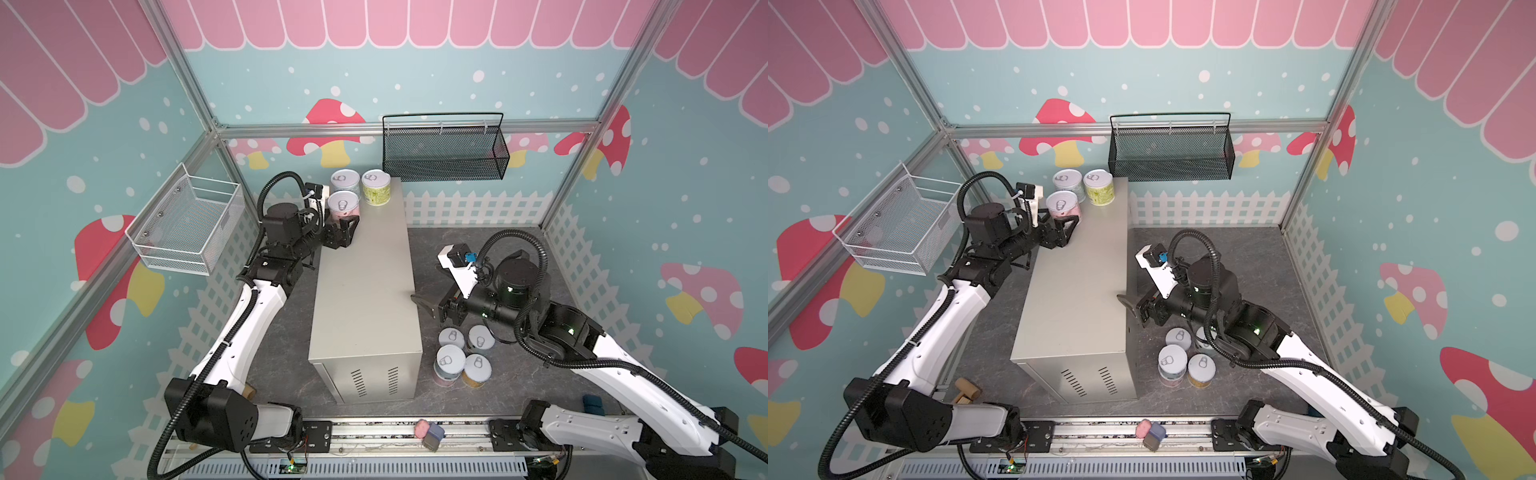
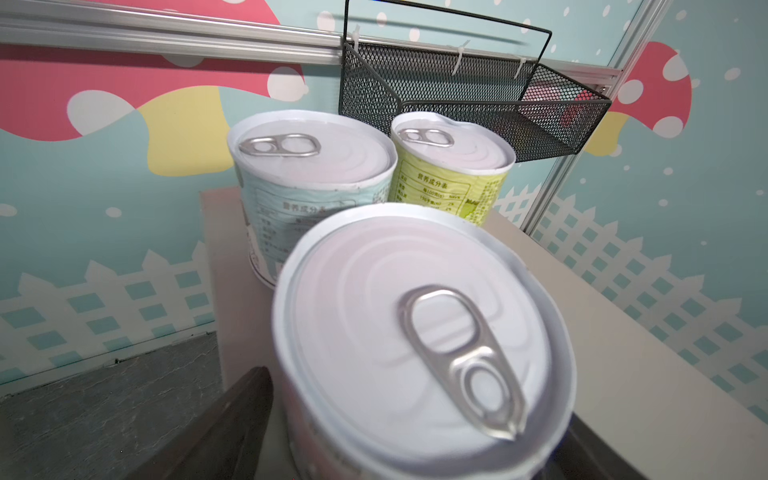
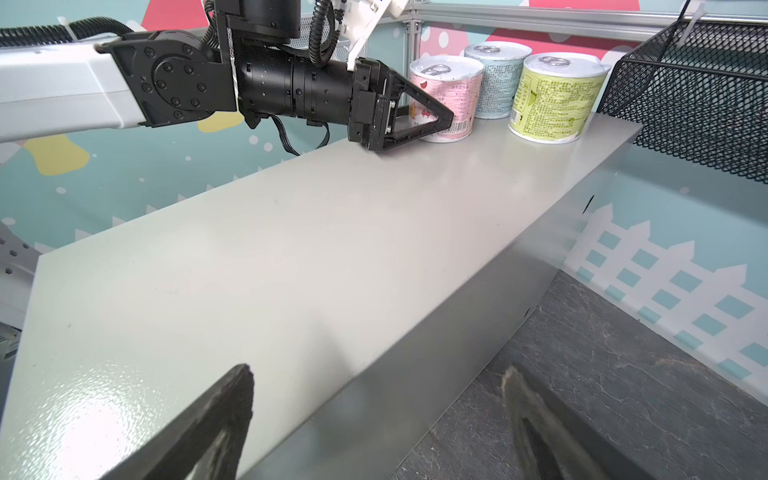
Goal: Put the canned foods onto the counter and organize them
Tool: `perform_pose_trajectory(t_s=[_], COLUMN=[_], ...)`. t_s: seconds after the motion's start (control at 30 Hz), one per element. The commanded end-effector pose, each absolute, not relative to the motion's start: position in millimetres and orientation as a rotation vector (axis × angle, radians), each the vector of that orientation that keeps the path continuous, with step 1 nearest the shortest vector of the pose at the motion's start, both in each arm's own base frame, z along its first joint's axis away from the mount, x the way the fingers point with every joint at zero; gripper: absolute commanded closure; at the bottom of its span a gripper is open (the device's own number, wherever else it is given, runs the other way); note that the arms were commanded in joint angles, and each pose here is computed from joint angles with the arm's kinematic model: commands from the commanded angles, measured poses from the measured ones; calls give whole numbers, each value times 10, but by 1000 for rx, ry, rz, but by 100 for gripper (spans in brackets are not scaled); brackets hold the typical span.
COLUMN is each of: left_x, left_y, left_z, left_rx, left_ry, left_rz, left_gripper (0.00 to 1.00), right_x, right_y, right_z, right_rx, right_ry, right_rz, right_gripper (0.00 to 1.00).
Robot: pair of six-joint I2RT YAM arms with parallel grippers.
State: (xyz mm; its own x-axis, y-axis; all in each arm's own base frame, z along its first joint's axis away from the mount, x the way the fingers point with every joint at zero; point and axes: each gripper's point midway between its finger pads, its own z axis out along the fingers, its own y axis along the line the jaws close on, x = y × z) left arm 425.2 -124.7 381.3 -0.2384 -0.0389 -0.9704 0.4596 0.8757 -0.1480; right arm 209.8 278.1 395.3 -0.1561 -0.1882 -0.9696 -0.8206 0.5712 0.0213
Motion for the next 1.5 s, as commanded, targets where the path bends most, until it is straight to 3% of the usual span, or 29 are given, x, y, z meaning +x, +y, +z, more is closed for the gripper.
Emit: perform_pose_trajectory(t_s=[0.0, 0.47, 0.6, 1.03, 1.47], left_x=[4126, 3493, 3537, 4106, 4222], left_y=[-1167, -527, -301, -415, -487], left_z=[3852, 3856, 3860, 3874, 3757], left_rx=[303, 38, -51, -11, 8], left_ry=[1757, 1891, 1897, 1905, 1915], left_rz=[-459, -294, -271, -384, -437], left_gripper=[5, 1, 1, 1, 1], right_x=[2056, 2092, 2097, 2108, 2154], right_y=[2782, 2807, 2836, 2808, 2881], right_z=[3965, 4132, 4177, 4155, 4086], right_rx=[-862, -861, -866, -847, -856], right_ry=[1649, 1633, 1626, 1638, 1655], right_rz=[709, 698, 705, 699, 703], right_gripper=[5, 5, 4, 4, 4])
